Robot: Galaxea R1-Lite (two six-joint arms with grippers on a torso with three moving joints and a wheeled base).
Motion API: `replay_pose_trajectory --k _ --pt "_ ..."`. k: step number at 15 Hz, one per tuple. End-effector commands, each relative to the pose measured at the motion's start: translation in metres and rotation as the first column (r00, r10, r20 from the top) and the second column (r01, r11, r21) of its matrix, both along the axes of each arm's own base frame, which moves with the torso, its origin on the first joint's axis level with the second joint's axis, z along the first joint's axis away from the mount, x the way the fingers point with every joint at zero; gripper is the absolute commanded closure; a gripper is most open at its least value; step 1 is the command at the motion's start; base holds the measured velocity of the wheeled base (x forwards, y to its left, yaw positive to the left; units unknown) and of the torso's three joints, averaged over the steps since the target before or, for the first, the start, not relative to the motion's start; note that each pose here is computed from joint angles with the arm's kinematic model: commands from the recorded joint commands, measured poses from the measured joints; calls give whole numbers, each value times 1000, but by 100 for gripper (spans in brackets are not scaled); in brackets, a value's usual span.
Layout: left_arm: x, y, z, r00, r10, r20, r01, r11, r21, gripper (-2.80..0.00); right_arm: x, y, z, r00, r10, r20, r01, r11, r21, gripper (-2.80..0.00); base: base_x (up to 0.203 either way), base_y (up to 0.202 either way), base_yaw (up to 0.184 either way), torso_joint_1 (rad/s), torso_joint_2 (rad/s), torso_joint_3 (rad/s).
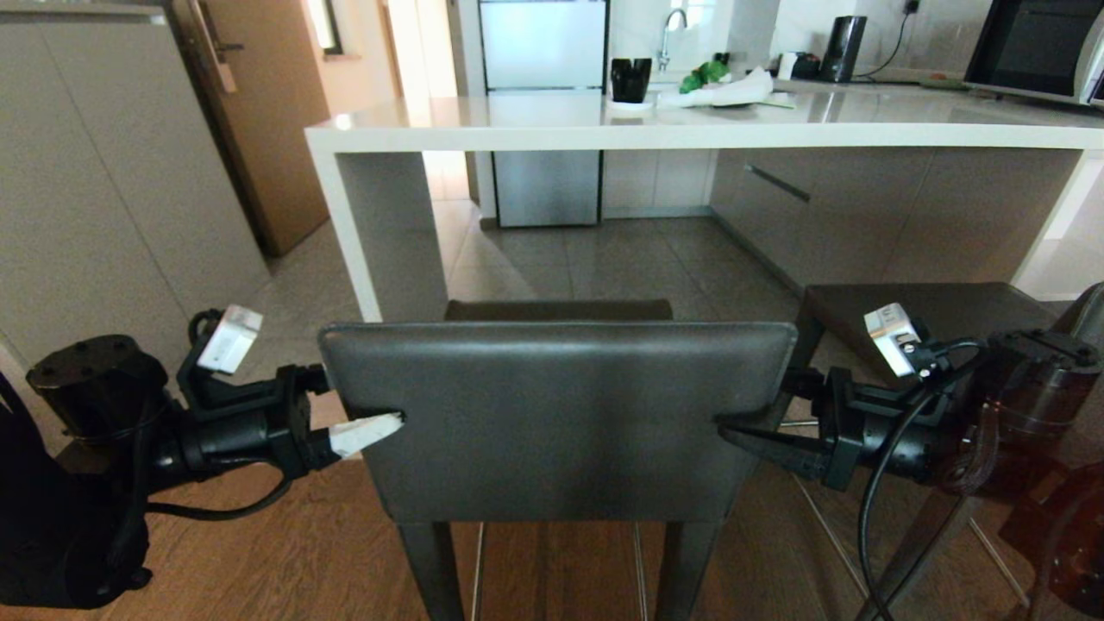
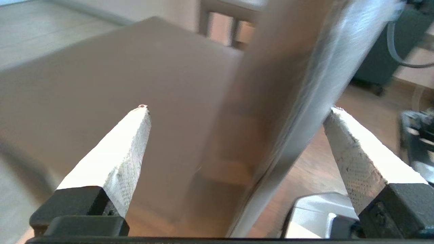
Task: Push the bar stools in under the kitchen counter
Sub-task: Pull the gray chair out from under the dining table, then push the gray chair back under the dining table
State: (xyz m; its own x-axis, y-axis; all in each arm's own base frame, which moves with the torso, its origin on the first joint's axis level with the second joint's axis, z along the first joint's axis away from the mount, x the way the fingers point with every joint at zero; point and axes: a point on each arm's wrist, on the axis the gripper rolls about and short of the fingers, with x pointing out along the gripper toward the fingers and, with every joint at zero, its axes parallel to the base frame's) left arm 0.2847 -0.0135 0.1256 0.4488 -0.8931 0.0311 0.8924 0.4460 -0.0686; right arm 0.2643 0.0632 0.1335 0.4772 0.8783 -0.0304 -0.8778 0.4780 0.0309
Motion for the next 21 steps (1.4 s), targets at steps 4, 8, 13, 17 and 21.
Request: replay_pose_trajectory --k 4,8,13,17,21 --pt "-24 23 -5 997 57 -52 -57 998 -1 -280 -20 -25 -6 999 -34 -33 34 999 -6 -280 0 0 0 0 0 0" --pt "-64 40 -8 992 73 -105 -74 997 -7 -280 -48 -41 -2 999 -42 -32 42 999 0 -280 0 0 0 0 0 0" --pt "-118 36 21 999 46 -4 -46 999 5 -280 -105 -43 18 998 -33 62 32 999 17 -280 0 0 0 0 0 0" --pt "-168 21 59 999 11 41 -9 999 -45 -280 -156 -44 48 990 -32 134 17 993 116 -280 0 0 0 0 0 0" --pt "-221 5 97 998 -70 4 70 987 -142 -280 -212 -44 73 980 -9 200 -35 975 218 -280 0 0 0 0 0 0"
